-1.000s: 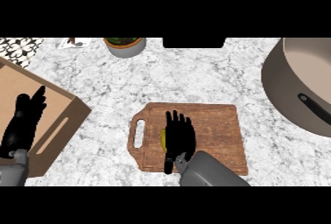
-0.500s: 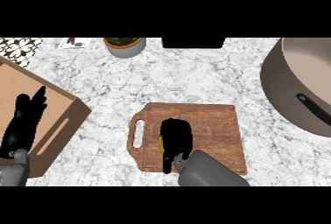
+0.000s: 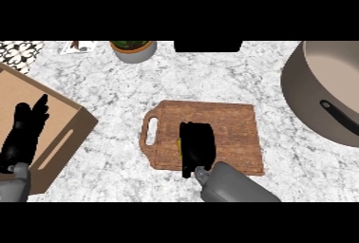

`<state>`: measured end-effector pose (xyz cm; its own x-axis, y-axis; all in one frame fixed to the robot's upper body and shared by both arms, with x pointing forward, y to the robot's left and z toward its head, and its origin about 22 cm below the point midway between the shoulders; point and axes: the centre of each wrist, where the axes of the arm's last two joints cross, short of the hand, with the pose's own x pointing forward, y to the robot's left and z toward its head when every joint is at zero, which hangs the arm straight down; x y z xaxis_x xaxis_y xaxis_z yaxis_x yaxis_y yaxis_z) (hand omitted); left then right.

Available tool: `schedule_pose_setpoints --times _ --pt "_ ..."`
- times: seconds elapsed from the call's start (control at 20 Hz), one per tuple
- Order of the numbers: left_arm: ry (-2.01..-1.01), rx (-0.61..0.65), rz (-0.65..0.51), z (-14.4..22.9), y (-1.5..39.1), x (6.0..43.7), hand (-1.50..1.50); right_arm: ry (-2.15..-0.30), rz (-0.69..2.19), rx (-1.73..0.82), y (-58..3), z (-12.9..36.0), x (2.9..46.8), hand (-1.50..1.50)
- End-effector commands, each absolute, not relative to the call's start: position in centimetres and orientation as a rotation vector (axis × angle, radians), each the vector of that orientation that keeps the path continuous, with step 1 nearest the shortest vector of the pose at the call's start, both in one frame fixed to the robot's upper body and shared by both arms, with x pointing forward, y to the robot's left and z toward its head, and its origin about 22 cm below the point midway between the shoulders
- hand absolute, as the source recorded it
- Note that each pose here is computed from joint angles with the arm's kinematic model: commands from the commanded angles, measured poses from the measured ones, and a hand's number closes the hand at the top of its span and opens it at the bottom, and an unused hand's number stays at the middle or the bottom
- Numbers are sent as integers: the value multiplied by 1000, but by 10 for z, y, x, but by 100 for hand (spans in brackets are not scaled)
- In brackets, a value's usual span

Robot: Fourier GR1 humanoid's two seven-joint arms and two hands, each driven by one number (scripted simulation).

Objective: Pick the lemon from the cutting board and place it in the pot

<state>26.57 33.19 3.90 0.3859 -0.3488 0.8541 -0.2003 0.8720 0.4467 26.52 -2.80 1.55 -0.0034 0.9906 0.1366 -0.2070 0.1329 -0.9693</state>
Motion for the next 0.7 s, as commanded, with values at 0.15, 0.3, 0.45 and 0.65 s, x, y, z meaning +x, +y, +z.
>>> schedule_pose_setpoints --times 0.15,0.3,0.45,0.65 --pt "-1123 581 -24 30 353 248 0 -937 1134 -1221 -235 13 303 150" --pt "-1111 603 15 30 361 243 0 -917 1087 -1332 -305 37 309 150" --pt "-1083 605 21 23 364 234 0 -1058 984 -1371 -351 81 315 150" --pt "-1085 608 21 26 367 229 0 -1312 858 -1450 -395 139 317 150"
